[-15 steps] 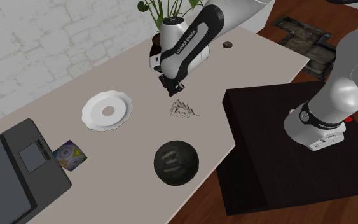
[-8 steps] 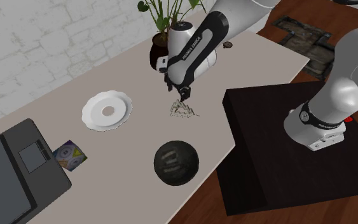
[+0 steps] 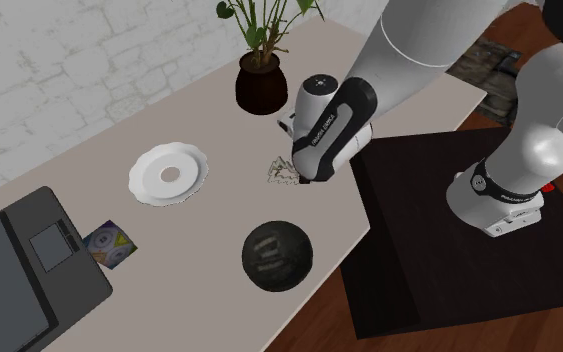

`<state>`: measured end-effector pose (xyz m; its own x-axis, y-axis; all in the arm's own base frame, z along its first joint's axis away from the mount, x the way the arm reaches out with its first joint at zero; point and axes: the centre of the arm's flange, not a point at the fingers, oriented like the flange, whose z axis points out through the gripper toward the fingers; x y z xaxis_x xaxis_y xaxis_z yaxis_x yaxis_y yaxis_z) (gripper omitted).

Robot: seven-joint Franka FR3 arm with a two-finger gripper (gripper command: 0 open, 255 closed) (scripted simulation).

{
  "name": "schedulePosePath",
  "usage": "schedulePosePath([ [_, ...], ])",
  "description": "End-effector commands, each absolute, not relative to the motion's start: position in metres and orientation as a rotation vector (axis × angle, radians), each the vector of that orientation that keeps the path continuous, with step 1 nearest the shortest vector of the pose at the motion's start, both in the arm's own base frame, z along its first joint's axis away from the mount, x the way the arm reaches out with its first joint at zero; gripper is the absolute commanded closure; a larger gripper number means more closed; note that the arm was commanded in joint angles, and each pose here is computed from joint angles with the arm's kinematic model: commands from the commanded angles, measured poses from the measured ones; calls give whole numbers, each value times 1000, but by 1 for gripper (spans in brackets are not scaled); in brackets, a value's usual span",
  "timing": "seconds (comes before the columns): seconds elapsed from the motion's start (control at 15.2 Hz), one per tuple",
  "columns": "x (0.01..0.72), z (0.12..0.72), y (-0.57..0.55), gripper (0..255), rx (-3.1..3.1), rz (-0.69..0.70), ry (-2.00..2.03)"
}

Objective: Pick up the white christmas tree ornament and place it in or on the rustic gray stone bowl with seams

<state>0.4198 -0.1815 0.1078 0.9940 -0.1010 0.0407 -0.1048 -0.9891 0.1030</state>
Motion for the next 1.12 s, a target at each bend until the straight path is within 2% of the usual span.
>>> schedulePosePath([
  [0.0,417,97,-177,0,3017,54,-245],
  [0.4,417,67,-181,0,3017,54,-245],
  [0.92,417,67,-181,0,3017,54,-245],
  [0.99,417,67,-181,255,3017,54,-245],
  [1.06,417,67,-181,255,3017,54,-245],
])
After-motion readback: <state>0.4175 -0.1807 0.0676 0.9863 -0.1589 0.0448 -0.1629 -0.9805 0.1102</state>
